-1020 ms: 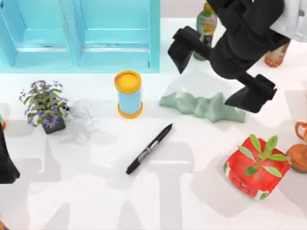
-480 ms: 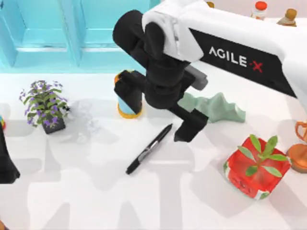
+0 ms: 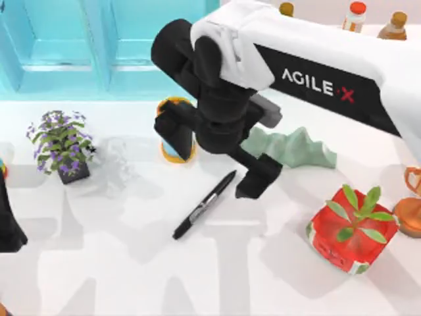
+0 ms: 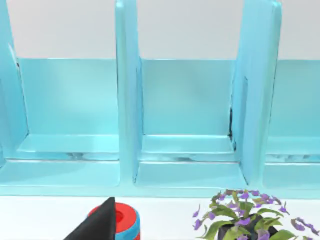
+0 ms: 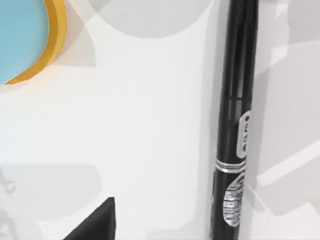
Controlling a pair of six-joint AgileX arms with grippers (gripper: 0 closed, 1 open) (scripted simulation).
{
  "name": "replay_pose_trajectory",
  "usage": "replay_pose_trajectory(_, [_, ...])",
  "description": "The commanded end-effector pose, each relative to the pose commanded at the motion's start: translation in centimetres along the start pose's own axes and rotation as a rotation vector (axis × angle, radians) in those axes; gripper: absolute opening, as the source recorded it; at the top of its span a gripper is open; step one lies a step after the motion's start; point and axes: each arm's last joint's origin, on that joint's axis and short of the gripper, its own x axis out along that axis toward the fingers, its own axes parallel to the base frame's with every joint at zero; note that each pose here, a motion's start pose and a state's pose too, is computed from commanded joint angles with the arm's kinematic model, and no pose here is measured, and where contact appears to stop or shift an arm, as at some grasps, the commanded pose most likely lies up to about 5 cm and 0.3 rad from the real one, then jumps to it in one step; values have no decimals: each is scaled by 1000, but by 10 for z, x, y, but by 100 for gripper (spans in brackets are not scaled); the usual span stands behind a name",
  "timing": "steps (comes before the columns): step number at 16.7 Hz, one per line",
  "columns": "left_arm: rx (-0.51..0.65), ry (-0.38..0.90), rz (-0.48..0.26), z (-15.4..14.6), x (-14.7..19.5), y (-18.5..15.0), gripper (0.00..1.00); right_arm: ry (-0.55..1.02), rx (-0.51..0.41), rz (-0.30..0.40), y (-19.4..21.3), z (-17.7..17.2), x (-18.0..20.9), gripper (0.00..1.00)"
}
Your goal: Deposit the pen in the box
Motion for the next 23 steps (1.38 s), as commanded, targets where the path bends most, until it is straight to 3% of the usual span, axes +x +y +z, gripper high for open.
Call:
replay_pose_trajectory(4, [0, 0, 0, 0, 0, 0, 100, 3, -6, -4, 1, -16, 42, 100])
replay_pose_trajectory(8, [0, 0, 0, 0, 0, 0, 100, 2, -3, -7, -1, -3, 91, 100])
replay_pose_trajectory(13, [0, 0, 0, 0, 0, 0, 100, 0, -2, -1, 0, 2, 96, 100])
replay_pose_trajectory(23, [0, 0, 0, 0, 0, 0, 100, 0, -2, -1, 0, 2, 96, 25])
